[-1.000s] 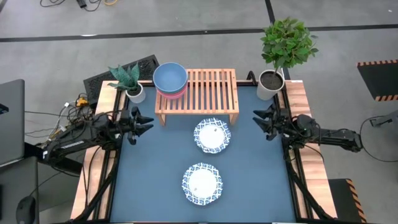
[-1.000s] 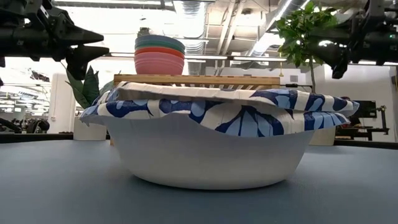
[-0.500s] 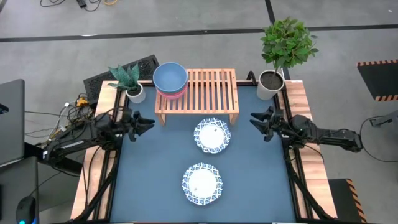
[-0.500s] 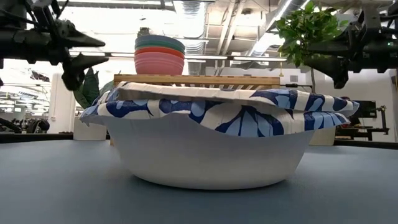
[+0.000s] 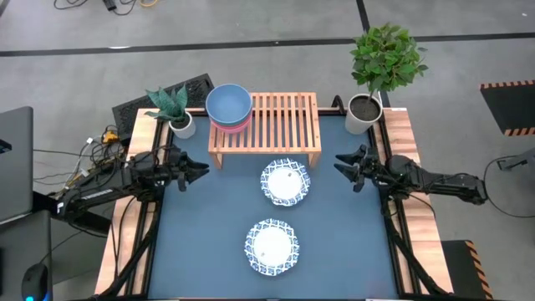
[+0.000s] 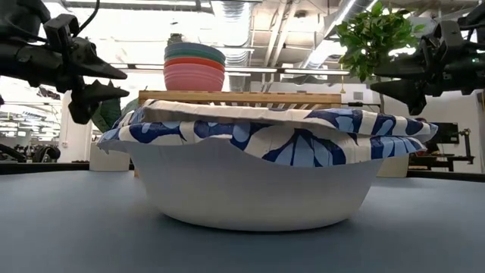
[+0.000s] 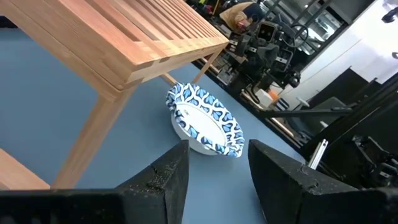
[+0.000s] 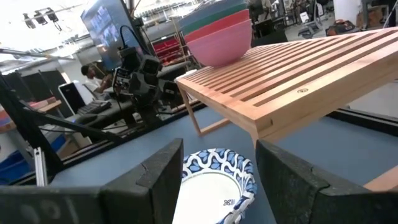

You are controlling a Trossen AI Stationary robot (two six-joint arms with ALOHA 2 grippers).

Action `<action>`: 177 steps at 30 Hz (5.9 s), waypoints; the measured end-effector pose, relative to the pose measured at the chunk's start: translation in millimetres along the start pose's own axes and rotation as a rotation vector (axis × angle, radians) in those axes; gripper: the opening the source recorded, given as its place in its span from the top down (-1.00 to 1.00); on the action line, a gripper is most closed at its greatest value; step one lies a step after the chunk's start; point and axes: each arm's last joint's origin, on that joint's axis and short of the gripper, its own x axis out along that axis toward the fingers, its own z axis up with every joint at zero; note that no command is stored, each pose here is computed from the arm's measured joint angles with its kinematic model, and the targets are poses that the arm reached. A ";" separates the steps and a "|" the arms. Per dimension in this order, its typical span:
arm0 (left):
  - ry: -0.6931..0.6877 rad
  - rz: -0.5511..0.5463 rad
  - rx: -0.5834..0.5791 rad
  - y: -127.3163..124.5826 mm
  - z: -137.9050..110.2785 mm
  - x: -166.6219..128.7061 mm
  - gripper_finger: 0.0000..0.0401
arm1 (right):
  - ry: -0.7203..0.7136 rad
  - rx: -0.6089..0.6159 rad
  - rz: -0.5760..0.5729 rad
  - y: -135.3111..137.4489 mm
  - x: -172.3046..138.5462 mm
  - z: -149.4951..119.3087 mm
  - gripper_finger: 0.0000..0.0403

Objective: Place and stack bowls onto a shelf
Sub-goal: Put the top white patterned bowl on the shelf

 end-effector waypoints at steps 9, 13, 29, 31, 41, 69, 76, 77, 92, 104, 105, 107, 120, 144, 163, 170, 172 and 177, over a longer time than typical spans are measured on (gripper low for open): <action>0.001 0.001 -0.001 0.0 0.0 0.0 0.25 | 0.007 -0.002 -0.002 -0.2 0.0 -0.6 -0.12; 0.002 0.002 -0.001 0.1 -0.1 0.0 0.25 | 0.007 -0.002 -0.003 -0.3 0.0 -0.7 -0.12; 0.003 0.002 -0.001 0.2 -0.2 0.0 0.25 | 0.011 -0.004 -0.004 -0.4 0.0 -1.2 -0.12; 0.004 0.002 -0.001 0.2 -0.3 0.0 0.25 | 0.011 -0.004 -0.004 -0.4 0.0 -1.2 -0.12; -0.023 0.030 0.110 0.9 0.6 0.1 0.25 | 0.010 -0.004 -0.004 -0.4 0.0 -1.1 -0.12; -0.405 0.310 0.154 0.7 20.8 -4.6 0.25 | -0.168 0.043 0.178 13.5 -4.5 28.0 -0.12; -0.468 0.343 -0.066 3.9 20.1 -5.3 0.25 | -0.427 -0.050 0.390 25.7 -16.6 56.3 -0.12; -0.473 0.344 -0.094 4.3 19.9 -5.3 0.25 | -0.431 -0.032 0.395 25.9 -17.0 57.1 -0.12; -0.776 -0.045 -0.153 -25.1 50.5 -20.7 0.25 | -0.900 -0.052 0.490 39.1 -53.4 112.0 -0.12; -0.712 -0.276 0.117 -81.8 107.0 -34.0 0.25 | -0.735 -0.149 0.475 59.8 -42.9 156.8 -0.12; -0.674 -0.284 0.144 -86.3 111.8 -30.6 0.25 | -0.682 -0.154 0.461 61.9 -37.2 159.0 -0.12; -0.571 -0.292 0.190 -93.5 119.7 -21.6 0.25 | -0.550 -0.147 0.404 65.3 -23.0 161.6 -0.12; 0.218 -0.473 0.264 -130.0 140.5 35.2 0.25 | 0.105 -0.088 0.210 85.3 57.4 155.8 -0.12; 0.507 -0.256 0.834 -136.1 49.8 134.8 0.25 | 0.640 0.090 0.222 129.9 73.8 84.1 -0.12; 0.539 -0.169 1.228 -110.3 -30.2 210.7 0.25 | 0.819 0.099 0.152 150.7 73.3 45.8 -0.12; 0.606 -0.140 1.261 -92.7 -43.9 228.2 0.25 | 0.819 0.114 0.156 153.7 71.1 45.4 -0.12; 0.612 -0.130 1.259 -90.1 -43.9 232.9 0.25 | 0.818 0.116 0.154 153.6 71.2 45.5 -0.12; 0.623 -0.108 1.250 -83.3 -42.7 242.6 0.27 | 0.802 0.114 0.136 153.1 71.7 45.8 -0.12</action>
